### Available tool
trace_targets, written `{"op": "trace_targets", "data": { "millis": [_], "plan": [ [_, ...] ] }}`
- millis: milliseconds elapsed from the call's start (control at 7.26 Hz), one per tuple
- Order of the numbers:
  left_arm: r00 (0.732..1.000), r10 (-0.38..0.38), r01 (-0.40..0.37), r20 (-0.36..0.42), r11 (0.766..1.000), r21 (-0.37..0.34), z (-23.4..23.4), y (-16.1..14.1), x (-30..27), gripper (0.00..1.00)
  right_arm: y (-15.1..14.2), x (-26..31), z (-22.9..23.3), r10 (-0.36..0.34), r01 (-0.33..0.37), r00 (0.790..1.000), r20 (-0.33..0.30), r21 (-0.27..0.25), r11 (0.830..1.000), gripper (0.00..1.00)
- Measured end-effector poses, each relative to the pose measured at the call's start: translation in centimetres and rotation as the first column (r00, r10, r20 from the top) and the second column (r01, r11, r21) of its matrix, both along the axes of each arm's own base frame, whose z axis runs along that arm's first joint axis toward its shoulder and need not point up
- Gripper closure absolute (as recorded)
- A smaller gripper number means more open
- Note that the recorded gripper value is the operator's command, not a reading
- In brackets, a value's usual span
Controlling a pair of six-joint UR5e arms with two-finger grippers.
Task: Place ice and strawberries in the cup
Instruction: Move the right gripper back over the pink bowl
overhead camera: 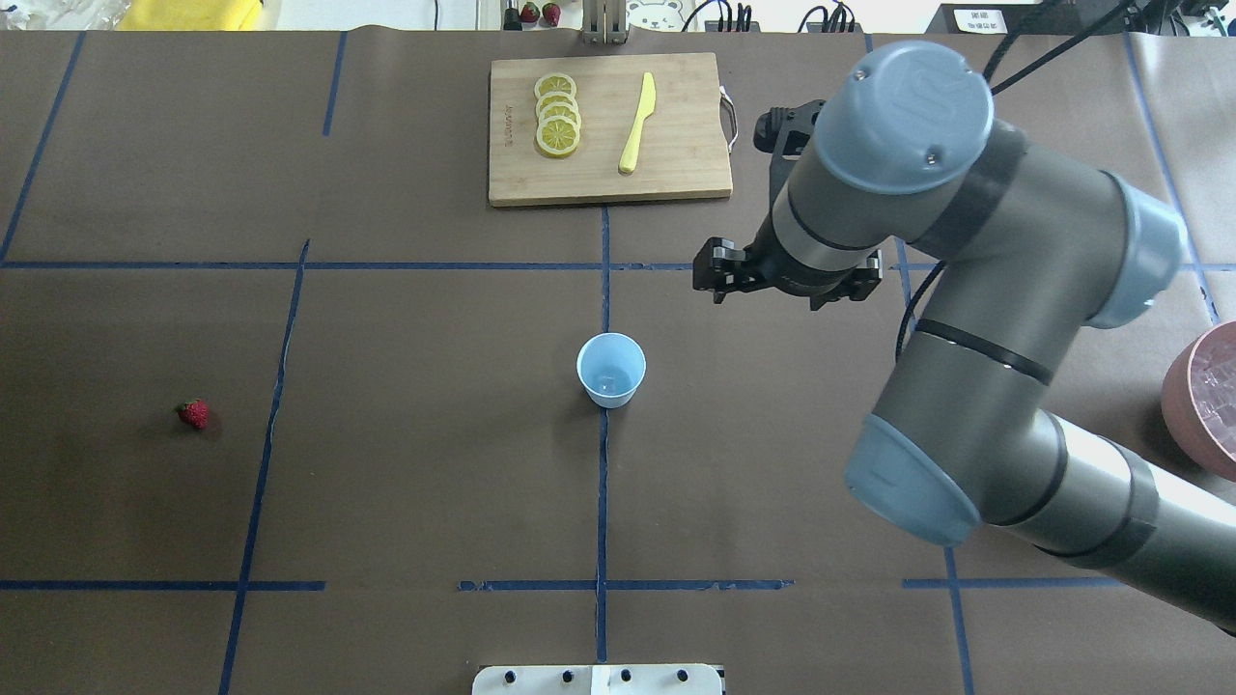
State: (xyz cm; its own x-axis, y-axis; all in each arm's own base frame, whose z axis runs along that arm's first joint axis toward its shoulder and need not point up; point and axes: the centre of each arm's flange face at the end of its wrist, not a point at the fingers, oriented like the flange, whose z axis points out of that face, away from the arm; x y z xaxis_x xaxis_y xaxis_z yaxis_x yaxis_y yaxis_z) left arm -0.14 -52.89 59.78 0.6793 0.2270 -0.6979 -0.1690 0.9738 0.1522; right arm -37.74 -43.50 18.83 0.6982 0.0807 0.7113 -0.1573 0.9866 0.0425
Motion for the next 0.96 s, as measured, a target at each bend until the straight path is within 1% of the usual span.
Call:
{"op": "trace_targets", "data": {
  "millis": [138, 275, 551, 689, 964],
  "plan": [
    [1.000, -0.003, 0.003, -0.001, 1.000, 0.002, -0.2, 0.0, 0.0, 0.00, 1.1, 3.3, 2.6, -0.010, 0.011, 1.000, -0.027, 0.013, 1.000, 0.00],
    [1.000, -0.005, 0.005, -0.001, 1.000, 0.004, -0.4, 0.0, 0.0, 0.00, 2.1, 6.3, 5.3, -0.038, 0.040, 0.997, -0.062, 0.037, 0.999, 0.00],
    [1.000, -0.007, 0.007, -0.001, 1.000, 0.005, -0.6, 0.0, 0.0, 0.00, 3.0, 11.8, 11.0, -0.096, 0.105, 0.987, -0.129, 0.062, 0.993, 0.00],
    [1.000, -0.009, 0.009, -0.002, 1.000, 0.007, -0.7, 0.0, 0.0, 0.00, 3.4, 14.7, 14.2, -0.113, 0.123, 0.985, -0.133, 0.072, 0.990, 0.01],
    [1.000, -0.016, 0.016, -0.004, 1.000, 0.007, -1.2, 0.0, 0.0, 0.00, 5.1, 21.4, 21.0, -0.125, 0.134, 0.987, -0.104, 0.085, 0.987, 0.01]
  ]
}}
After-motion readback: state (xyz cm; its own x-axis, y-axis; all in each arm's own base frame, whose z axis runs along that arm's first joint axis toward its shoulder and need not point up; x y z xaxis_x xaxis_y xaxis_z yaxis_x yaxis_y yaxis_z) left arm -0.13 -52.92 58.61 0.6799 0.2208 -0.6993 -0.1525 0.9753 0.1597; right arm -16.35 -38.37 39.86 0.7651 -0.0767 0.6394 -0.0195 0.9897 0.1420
